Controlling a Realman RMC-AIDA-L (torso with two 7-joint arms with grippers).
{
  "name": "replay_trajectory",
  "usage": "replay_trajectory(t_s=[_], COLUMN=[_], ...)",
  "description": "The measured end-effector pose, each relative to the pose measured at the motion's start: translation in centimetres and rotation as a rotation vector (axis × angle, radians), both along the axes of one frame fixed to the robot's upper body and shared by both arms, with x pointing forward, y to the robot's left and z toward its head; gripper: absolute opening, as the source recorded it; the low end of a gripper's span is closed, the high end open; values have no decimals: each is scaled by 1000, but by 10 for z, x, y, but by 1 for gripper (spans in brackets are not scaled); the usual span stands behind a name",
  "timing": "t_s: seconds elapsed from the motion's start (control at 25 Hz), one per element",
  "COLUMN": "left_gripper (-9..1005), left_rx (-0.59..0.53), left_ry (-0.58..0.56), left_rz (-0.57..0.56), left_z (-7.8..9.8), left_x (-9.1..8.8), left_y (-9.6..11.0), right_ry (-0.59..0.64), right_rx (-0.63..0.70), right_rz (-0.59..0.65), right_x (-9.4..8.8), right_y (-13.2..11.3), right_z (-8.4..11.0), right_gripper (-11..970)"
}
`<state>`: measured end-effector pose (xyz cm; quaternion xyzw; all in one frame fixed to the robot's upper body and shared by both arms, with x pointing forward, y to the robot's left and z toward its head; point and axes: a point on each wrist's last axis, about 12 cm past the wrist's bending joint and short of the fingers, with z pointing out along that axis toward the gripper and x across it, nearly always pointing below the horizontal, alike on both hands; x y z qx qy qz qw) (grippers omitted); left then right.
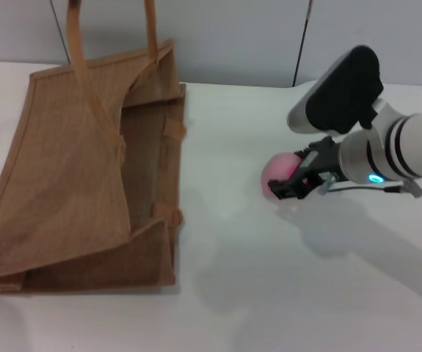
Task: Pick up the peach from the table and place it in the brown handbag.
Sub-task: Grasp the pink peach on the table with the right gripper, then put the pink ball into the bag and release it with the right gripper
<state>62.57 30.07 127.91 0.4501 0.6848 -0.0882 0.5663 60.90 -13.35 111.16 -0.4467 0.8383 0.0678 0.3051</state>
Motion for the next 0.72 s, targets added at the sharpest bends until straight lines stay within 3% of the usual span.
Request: replay_trajectory(t_s=[0.36, 0.72], left_gripper=[84, 79], left_rx=[0, 9], left_ry=[-6, -23], left_rz=[-27, -55], left_z=[3, 9], left_x=[3, 8], left_y=[-8, -19], right_ry=[-38, -155], right_rx=[1, 59], right_rz=[28, 122], right_x=[6, 10], right_y=[10, 43], right_z=[10, 52], right_gripper=[648, 617])
